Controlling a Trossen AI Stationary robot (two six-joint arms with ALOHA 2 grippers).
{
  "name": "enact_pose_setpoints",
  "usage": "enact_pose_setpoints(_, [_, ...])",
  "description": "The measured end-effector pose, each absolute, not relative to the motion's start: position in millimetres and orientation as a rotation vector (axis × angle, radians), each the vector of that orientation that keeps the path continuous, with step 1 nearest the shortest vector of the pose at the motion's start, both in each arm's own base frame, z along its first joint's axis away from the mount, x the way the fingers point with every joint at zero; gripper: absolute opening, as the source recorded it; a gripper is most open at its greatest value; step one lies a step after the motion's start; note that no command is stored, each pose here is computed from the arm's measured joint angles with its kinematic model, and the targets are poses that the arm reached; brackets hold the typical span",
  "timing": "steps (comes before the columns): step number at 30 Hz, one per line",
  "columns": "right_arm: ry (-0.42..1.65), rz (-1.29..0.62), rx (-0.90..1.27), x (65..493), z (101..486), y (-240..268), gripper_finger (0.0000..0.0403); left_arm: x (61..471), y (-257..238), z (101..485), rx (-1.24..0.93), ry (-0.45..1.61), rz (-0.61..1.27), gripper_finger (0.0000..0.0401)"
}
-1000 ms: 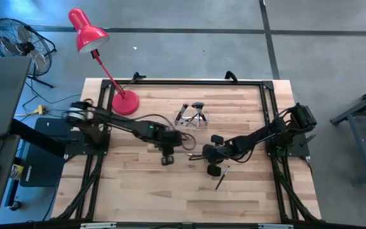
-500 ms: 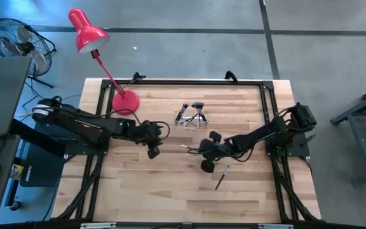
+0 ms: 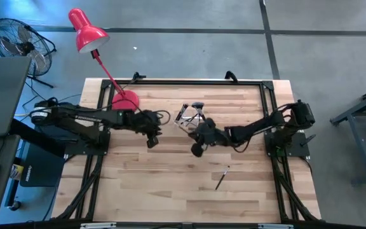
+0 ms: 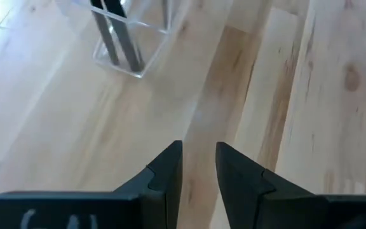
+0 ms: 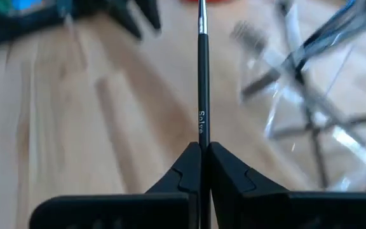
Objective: Pick & Place Makeup Supplies
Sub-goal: Put the makeup brush into the transparent organizer
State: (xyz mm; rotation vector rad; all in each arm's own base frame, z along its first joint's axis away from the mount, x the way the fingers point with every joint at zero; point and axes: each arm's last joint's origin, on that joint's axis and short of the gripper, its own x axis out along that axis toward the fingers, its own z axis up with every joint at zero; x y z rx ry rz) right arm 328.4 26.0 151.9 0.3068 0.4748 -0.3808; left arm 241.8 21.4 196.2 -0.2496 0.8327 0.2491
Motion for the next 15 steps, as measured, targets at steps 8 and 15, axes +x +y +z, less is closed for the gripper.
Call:
enact_pose_setpoints(8, [0.314,-0.436,0.337,337,166,-11,0.0007,204,45,191,-0.296,0.749,0.271,0.0092])
enact_pose_setpoints(15, [0.294,-0.477,0.345,336,167,-28,0.0008,175,47,193,-0.330,0.607,0.297,0.0092])
